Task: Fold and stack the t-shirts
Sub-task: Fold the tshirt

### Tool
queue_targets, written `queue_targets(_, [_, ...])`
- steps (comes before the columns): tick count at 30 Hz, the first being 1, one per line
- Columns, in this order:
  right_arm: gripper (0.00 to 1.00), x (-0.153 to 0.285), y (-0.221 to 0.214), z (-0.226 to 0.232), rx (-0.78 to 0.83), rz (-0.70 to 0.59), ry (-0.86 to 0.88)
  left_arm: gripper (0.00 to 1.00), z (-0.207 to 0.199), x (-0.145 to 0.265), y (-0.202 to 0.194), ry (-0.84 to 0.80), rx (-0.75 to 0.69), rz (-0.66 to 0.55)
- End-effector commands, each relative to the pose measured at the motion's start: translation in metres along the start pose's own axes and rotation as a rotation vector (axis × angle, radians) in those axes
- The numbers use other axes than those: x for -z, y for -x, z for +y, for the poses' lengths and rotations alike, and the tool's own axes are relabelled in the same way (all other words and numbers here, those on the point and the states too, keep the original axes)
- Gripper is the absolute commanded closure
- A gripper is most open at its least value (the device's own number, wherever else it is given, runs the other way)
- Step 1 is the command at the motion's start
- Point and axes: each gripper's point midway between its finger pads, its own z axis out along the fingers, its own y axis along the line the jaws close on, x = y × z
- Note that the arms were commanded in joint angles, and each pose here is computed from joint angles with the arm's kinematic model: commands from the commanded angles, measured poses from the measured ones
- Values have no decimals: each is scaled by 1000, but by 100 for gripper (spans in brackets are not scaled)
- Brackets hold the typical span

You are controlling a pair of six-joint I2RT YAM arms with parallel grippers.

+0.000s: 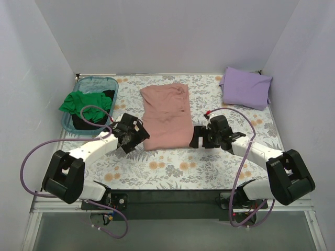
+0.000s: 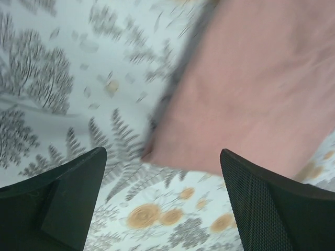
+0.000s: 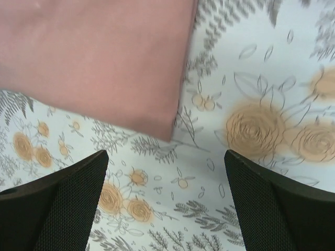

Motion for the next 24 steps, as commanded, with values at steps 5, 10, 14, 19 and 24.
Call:
queue_targets(5, [20,-2,-16,13,-69,22,95,10,19,12,-55,-78,1,156])
queue_targets(10, [38,-11,-14,19,-84,29,133,35,27,-1,-70,-45,-9,206])
queue_targets(14, [52,-20,-17,17,-102,55,129,53,31,-13,-76,-12,-14,234])
queue_targets(19, [72,-28,-21,19,-95,75,149,72,31,-19,-79,4,-25,252])
queue_targets(24, [92,-34,-39,18,-85,142,167,100,29,-19,-74,-4,-45,232])
